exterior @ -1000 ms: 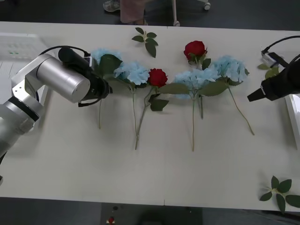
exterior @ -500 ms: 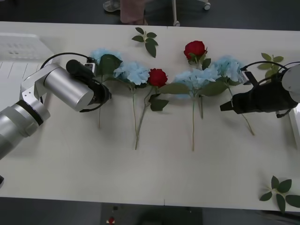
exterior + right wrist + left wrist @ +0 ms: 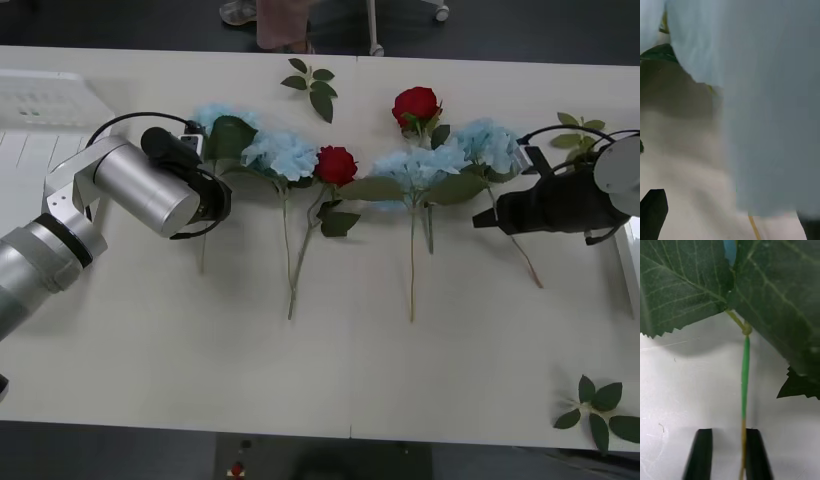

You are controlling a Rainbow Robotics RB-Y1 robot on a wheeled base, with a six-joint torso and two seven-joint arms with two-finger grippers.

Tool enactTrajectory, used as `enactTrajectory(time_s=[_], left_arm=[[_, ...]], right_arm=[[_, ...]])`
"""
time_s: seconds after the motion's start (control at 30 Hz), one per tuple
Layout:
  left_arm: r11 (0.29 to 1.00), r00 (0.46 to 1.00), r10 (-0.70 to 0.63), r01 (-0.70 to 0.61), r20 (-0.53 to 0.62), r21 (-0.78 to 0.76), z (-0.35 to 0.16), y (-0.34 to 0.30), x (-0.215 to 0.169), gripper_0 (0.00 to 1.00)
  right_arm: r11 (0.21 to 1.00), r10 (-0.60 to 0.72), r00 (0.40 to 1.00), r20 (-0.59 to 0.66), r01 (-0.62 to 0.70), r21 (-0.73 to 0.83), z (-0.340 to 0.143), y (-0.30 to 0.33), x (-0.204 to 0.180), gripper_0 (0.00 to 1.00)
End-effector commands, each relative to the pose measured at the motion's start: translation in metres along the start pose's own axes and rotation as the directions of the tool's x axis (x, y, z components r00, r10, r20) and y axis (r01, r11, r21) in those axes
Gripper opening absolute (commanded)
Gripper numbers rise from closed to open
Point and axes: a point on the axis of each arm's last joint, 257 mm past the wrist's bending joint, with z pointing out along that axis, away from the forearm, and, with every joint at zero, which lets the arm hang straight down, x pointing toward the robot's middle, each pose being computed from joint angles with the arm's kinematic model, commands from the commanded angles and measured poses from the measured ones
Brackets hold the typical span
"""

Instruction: Put the red flowers into the right box and the blue flowers into the left box

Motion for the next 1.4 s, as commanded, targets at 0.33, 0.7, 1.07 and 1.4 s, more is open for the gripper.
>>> enactTrajectory(time_s=[0.33, 0.7, 1.07, 1.4], left_arm=[[1.000, 0.998, 0.011, -0.012, 0.056, 0.022, -0.010, -0.013, -0.029, 0.00], [0.995, 0.998, 0.059, -0.057, -0.015, 0.077, -0.051, -0.019, -0.037, 0.00], [0.988, 0.992, 0.090, -0.079, -0.083, 0.135, -0.127, -0.001, -0.062, 0.00], [0.978, 0.988, 0.145, -0.136, -0.045, 0.160, -0.178, 0.032, -0.091, 0.00]], right_arm=[[0.992, -0.103, 0.995, 0.015, 0.101, 0.077, 0.016, -0.012, -0.012, 0.32], [0.991, -0.109, 0.994, -0.008, 0.109, 0.083, 0.021, -0.017, 0.003, 0.00], [0.990, -0.115, 0.993, -0.024, 0.116, 0.081, 0.022, -0.017, 0.008, 0.00], [0.992, -0.122, 0.992, -0.041, 0.123, 0.021, -0.023, -0.008, -0.014, 0.00]])
